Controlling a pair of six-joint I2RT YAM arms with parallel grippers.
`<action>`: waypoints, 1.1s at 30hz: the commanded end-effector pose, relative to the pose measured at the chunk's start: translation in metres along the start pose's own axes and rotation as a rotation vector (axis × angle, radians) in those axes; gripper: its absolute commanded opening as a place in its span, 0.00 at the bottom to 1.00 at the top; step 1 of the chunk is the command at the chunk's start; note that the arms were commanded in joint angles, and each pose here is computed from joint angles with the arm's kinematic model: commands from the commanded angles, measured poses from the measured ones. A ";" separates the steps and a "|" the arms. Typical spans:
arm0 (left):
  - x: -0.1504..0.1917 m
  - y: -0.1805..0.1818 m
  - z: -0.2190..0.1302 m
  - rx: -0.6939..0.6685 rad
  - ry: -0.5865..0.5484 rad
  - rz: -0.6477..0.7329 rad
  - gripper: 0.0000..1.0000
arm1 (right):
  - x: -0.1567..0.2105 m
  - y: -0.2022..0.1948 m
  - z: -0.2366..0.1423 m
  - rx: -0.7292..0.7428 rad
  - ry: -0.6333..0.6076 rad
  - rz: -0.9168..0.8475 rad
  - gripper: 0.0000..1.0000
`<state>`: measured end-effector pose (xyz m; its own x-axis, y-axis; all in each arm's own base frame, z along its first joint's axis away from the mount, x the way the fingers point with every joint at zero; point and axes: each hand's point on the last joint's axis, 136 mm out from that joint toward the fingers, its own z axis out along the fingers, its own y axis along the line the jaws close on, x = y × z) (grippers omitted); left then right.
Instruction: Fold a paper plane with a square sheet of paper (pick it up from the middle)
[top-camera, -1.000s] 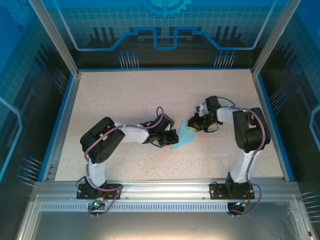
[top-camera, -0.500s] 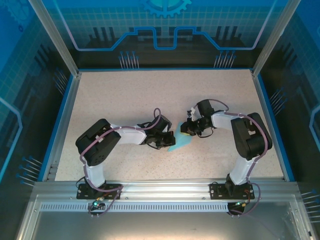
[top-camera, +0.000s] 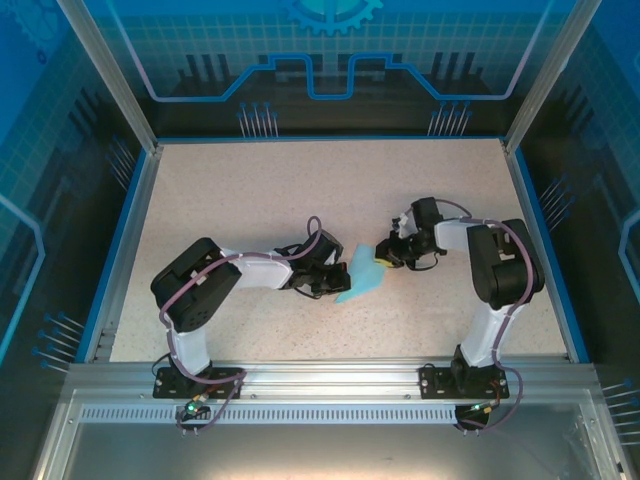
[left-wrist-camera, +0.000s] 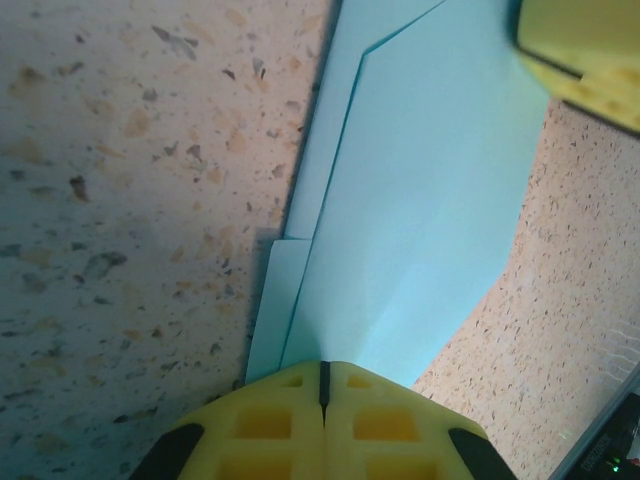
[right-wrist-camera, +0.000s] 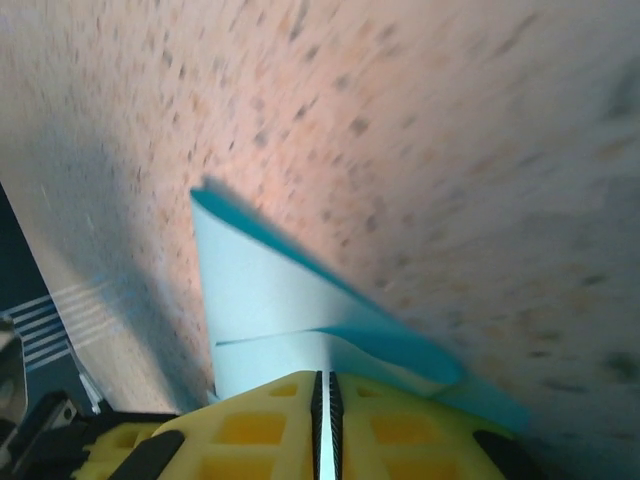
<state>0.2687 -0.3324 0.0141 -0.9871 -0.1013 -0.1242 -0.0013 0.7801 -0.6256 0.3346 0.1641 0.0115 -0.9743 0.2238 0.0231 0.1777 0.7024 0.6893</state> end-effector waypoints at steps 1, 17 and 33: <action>0.027 0.049 0.000 -0.165 0.074 -0.048 0.00 | -0.024 -0.030 -0.006 0.102 -0.078 0.096 0.14; 0.021 0.040 -0.001 -0.143 0.064 -0.039 0.00 | -0.018 0.014 -0.036 0.106 -0.190 -0.038 0.16; 0.017 0.029 -0.002 -0.105 0.053 -0.035 0.00 | 0.067 0.033 0.026 0.030 0.042 -0.113 0.13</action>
<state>0.2682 -0.3321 0.0143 -0.9873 -0.1012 -0.1224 -0.0025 0.7807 -0.6248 0.2856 0.2095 0.0243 -0.9890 0.1352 -0.0602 0.0669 0.7711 0.6332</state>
